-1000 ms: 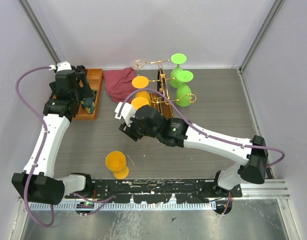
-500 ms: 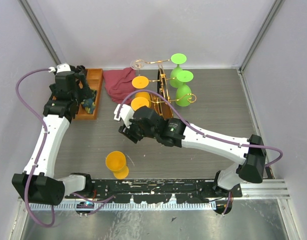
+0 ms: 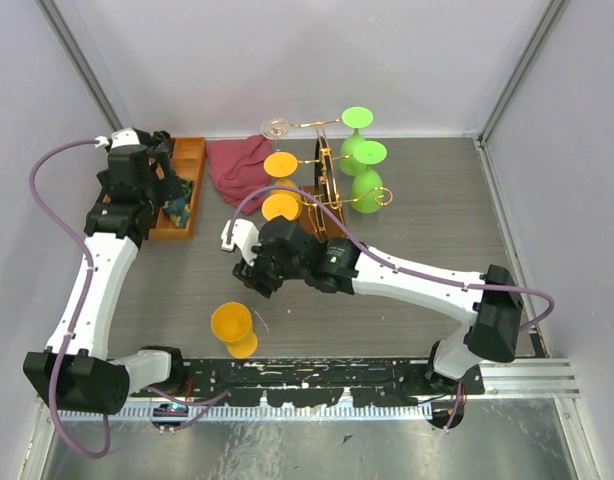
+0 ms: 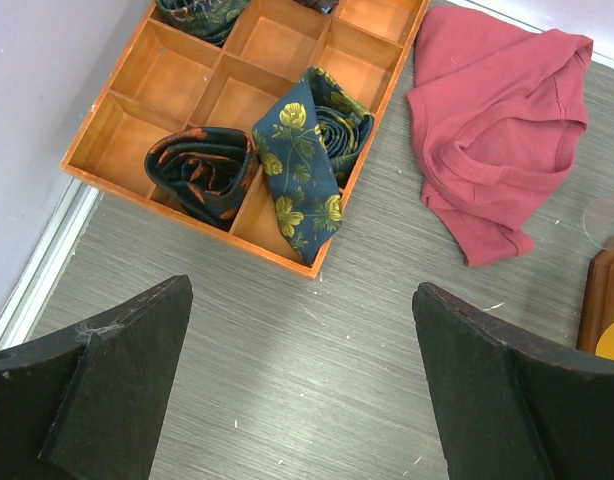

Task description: Place the wine glass upside down on the wine glass rack

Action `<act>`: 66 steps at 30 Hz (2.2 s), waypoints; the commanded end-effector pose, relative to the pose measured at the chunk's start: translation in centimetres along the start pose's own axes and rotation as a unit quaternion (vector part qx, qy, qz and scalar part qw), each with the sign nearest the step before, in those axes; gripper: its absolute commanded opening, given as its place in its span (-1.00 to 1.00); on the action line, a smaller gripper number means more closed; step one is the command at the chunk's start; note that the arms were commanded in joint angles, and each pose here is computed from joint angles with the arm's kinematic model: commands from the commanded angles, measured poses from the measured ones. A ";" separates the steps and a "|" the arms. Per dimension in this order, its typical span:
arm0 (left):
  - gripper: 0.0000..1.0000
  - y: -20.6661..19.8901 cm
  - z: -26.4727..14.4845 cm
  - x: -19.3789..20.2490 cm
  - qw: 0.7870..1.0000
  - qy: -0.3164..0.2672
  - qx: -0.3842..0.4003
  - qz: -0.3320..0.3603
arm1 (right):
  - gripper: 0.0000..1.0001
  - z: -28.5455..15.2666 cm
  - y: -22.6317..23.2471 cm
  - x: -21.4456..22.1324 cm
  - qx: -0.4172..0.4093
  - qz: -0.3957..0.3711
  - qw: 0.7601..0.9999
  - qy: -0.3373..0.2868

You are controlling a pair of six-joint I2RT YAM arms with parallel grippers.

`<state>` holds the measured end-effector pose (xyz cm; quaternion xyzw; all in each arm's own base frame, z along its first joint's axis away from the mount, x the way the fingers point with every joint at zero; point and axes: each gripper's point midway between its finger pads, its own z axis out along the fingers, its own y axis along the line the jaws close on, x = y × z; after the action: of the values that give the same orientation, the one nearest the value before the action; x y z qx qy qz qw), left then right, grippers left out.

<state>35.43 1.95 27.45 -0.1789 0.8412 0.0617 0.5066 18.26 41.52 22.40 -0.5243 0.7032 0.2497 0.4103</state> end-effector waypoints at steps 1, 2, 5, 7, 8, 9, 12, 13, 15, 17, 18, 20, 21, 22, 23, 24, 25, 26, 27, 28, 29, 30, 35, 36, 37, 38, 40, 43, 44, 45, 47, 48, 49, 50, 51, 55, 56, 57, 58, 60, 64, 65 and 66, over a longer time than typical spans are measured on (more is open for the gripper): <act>0.96 0.2 -0.3 0.0 1.000 -0.002 0.005 -0.003 | 0.08 -0.4 2.1 -1.6 -0.060 -0.014 0.998 -0.011; 0.96 0.2 -0.3 0.0 1.000 -0.002 0.005 -0.002 | 0.08 -0.4 2.4 -1.5 -0.069 -0.018 0.997 -0.009; 0.96 0.2 -0.3 0.0 1.000 -0.002 0.005 -0.002 | 0.09 -0.4 3.2 -1.4 -0.092 -0.027 0.995 -0.004; 0.96 0.2 -0.2 0.1 1.000 -0.001 0.006 -0.002 | 0.09 -0.3 3.6 -1.4 -0.104 -0.031 0.994 -0.001; 0.96 0.2 -0.2 0.1 1.000 0.000 0.006 -0.002 | 0.09 -0.2 3.9 -1.4 -0.109 -0.032 0.994 0.000; 0.96 0.2 -0.2 0.0 1.000 -0.001 0.006 -0.002 | 0.09 -0.1 4.1 -1.3 -0.114 -0.033 0.993 0.002; 0.96 0.2 -0.2 0.1 1.000 0.000 0.007 -0.002 | 0.09 0.1 4.7 -1.5 -0.128 -0.035 0.991 0.002; 0.96 0.1 -0.2 0.1 1.000 0.000 0.007 -0.002 | 0.09 0.1 4.8 -1.5 -0.131 -0.035 0.991 0.002; 0.96 0.3 -0.2 0.1 1.000 0.000 0.006 -0.002 | 0.09 0.3 5.1 -1.5 -0.137 -0.036 0.990 0.004; 0.96 0.3 -0.2 0.3 1.000 0.001 0.006 -0.001 | 0.09 0.6 5.3 -1.3 -0.141 -0.036 0.989 0.010; 0.96 0.4 -0.2 0.3 1.000 0.000 0.005 -0.002 | 0.09 0.7 5.3 -1.1 -0.142 -0.036 0.989 0.015; 0.96 0.5 -0.3 0.4 1.000 0.001 0.003 -0.001 | 0.09 1.0 5.4 -0.9 -0.144 -0.036 0.989 0.022; 0.96 0.5 -0.3 0.4 1.000 0.001 0.003 0.000 | 0.09 1.1 5.4 -0.8 -0.145 -0.036 0.988 0.025; 0.96 0.6 -0.3 0.5 1.000 0.002 0.002 0.000 | 0.09 1.2 5.5 -0.7 -0.145 -0.037 0.988 0.027; 0.96 0.7 -0.3 0.5 1.000 0.002 0.001 0.000 | 0.09 1.3 5.5 -0.7 -0.146 -0.036 0.988 0.029; 0.96 0.7 -0.3 0.6 1.000 0.002 0.000 0.000 | 0.09 1.4 5.6 -0.6 -0.147 -0.037 0.988 0.030; 0.96 0.8 -0.4 0.6 1.000 0.002 -0.001 0.000 | 0.09 1.6 5.6 -0.6 -0.149 -0.037 0.988 0.032; 0.96 0.9 -0.4 0.6 1.000 0.003 -0.002 0.000 | 0.09 1.7 5.8 -0.5 -0.151 -0.036 0.987 0.034; 0.96 0.9 -0.4 0.7 1.000 0.003 -0.002 -0.001 | 0.09 1.9 5.8 -0.5 -0.153 -0.036 0.987 0.035; 0.96 0.9 -0.4 0.7 1.000 0.003 -0.002 -0.001 | 0.09 2.1 5.9 -0.4 -0.155 -0.036 0.987 0.037; 0.96 0.9 -0.4 0.6 1.000 0.002 -0.002 -0.001 | 0.09 2.2 6.0 -0.3 -0.156 -0.037 0.986 0.039; 0.96 0.9 -0.5 0.6 1.000 0.002 -0.002 -0.001 | 0.09 2.4 6.0 -0.3 -0.157 -0.037 0.986 0.039; 0.96 1.1 -0.6 0.6 1.000 0.003 -0.004 0.000 | 0.08 3.1 6.3 -0.1 -0.162 -0.038 0.985 0.047; 0.96 1.1 -0.6 0.6 1.000 0.003 -0.003 0.000 | 0.07 3.2 6.4 0.0 -0.162 -0.037 0.985 0.048; 0.96 1.1 -0.6 0.6 1.000 0.003 -0.003 0.001 | 0.06 3.3 6.5 0.1 -0.162 -0.037 0.985 0.050; 0.96 1.1 -0.6 0.6 1.000 0.003 -0.003 0.001 | 0.03 3.5 6.5 0.2 -0.162 -0.036 0.985 0.052; 0.96 1.1 -0.6 0.7 1.000 0.003 -0.003 0.001 | -0.05 3.7 6.5 0.4 -0.160 -0.036 0.985 0.056; 0.96 1.1 -0.5 0.7 1.000 0.004 -0.003 0.001 | -0.16 3.9 6.3 0.6 -0.154 -0.034 0.986 0.061; 0.96 1.0 -0.5 0.7 1.000 0.005 -0.002 0.000 | -0.20 4.0 6.3 0.9 -0.153 -0.034 0.985 0.065; 0.96 1.0 -0.4 0.7 1.000 0.004 -0.003 0.000 | -0.25 4.1 6.3 0.9 -0.153 -0.033 0.985 0.066; 0.96 1.0 -0.4 0.7 1.000 0.004 -0.002 -0.001 | -0.37 4.2 6.3 1.2 -0.151 -0.031 0.985 0.071; 0.96 1.0 -0.4 0.6 1.000 0.004 -0.001 -0.001 | -0.45 4.3 6.3 1.3 -0.150 -0.031 0.986 0.072; 0.96 0.9 -0.4 0.6 1.000 0.003 0.000 -0.002 | -0.54 4.3 6.2 1.3 -0.147 -0.031 0.986 0.074; 0.96 0.9 -0.4 0.6 1.000 0.003 0.000 -0.002 | -0.62 4.4 6.1 1.3 -0.145 -0.031 0.986 0.075; 0.96 0.9 -0.4 0.5 1.000 0.002 0.001 -0.002 | -0.69 4.4 6.0 1.4 -0.143 -0.030 0.986 0.075; 0.96 0.8 -0.5 0.4 1.000 0.001 0.001 -0.003 | -0.98 4.4 5.8 1.1 -0.137 -0.029 0.988 0.072; 0.96 0.8 -0.5 0.3 1.000 0.001 0.001 -0.004 | -0.99 4.4 5.7 0.9 -0.133 -0.029 0.988 0.071; 0.96 0.8 -0.5 0.3 1.000 0.002 0.002 -0.005 | -0.99 4.3 5.5 0.7 -0.128 -0.029 0.989 0.069; 0.96 0.7 -0.6 0.1 1.000 0.000 0.003 -0.008 | -0.99 4.2 5.1 0.6 -0.116 -0.030 0.990 0.068; 0.96 0.6 -0.8 -0.4 1.000 -0.003 0.004 -0.018 | -0.99 3.7 4.2 -0.2 -0.091 -0.032 0.994 0.054; 0.96 0.7 -1.5 -1.5 0.999 -0.006 -0.002 -0.050 | -0.99 1.6 1.7 -3.4 -0.023 -0.035 0.999 0.000; 0.96 0.9 -1.7 -1.8 0.998 -0.007 -0.008 -0.059 | -0.99 0.8 1.0 -4.5 -0.003 -0.038 0.999 -0.019; 0.96 1.1 -1.8 -2.1 0.998 -0.008 -0.016 -0.067 | -0.99 0.1 0.2 -5.6 0.017 -0.042 0.998 -0.038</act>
<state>34.56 2.50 27.23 -0.2009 0.8427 0.0541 0.4965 15.95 44.69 16.94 -0.6008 0.7003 0.2364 0.3044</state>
